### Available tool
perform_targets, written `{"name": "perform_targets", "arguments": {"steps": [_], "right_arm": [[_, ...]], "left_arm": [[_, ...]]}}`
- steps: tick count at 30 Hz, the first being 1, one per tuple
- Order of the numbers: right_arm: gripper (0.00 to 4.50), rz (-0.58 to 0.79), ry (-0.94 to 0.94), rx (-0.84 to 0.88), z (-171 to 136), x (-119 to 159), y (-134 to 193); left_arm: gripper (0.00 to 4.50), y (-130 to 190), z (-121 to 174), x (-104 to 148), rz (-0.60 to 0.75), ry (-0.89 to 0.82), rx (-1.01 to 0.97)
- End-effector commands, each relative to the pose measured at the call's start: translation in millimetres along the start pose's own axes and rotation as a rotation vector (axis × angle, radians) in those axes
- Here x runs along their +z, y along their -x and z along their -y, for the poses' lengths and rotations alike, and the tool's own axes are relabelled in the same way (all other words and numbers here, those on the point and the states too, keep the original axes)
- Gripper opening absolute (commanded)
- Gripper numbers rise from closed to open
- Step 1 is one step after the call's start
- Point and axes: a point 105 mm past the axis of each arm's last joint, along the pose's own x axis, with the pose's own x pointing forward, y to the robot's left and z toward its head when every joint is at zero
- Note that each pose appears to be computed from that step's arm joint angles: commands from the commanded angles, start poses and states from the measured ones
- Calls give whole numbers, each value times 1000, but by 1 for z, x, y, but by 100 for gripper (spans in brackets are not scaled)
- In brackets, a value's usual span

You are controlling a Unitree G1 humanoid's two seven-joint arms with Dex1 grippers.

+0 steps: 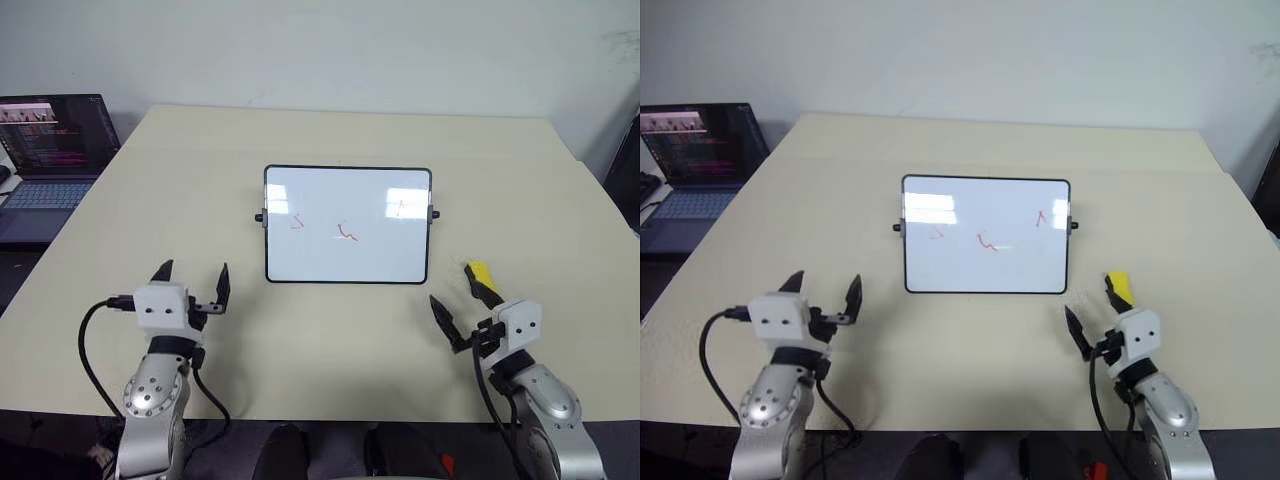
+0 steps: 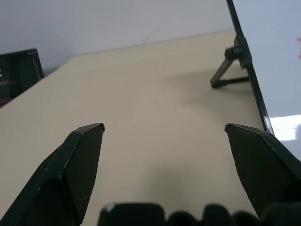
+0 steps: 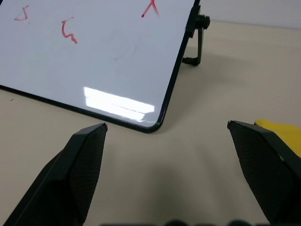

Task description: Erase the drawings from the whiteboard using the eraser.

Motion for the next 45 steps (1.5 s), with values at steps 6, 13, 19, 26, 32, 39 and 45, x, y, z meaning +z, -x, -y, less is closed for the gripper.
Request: {"name": "perform_targets", "arguments": {"steps": [6,13,19,26,32,39,45], "right_arm": [[447,-43,50,21,3,1,-2],[447,19,27,8,1,23,6],[447,-69,3,7,-7,19,16],[447,-76,-1,-65,-5,32,20],[447,-110,18,-174,12,47,3],[447,-173,-33,-241,35,52,-15],[447,-240,-28,-293,66,48,-19]], "left_arm": [[450,3,7,6,31,22,-52],[450,16,5,13,-1,2,-299],[450,20,28,43,-40,-23,-717],[450,13,69,75,4,-64,-1099],[450,5,90,87,66,-106,-1265],[450,-3,103,92,103,-115,-1344],[450,-5,108,91,115,-122,-1347]]}}
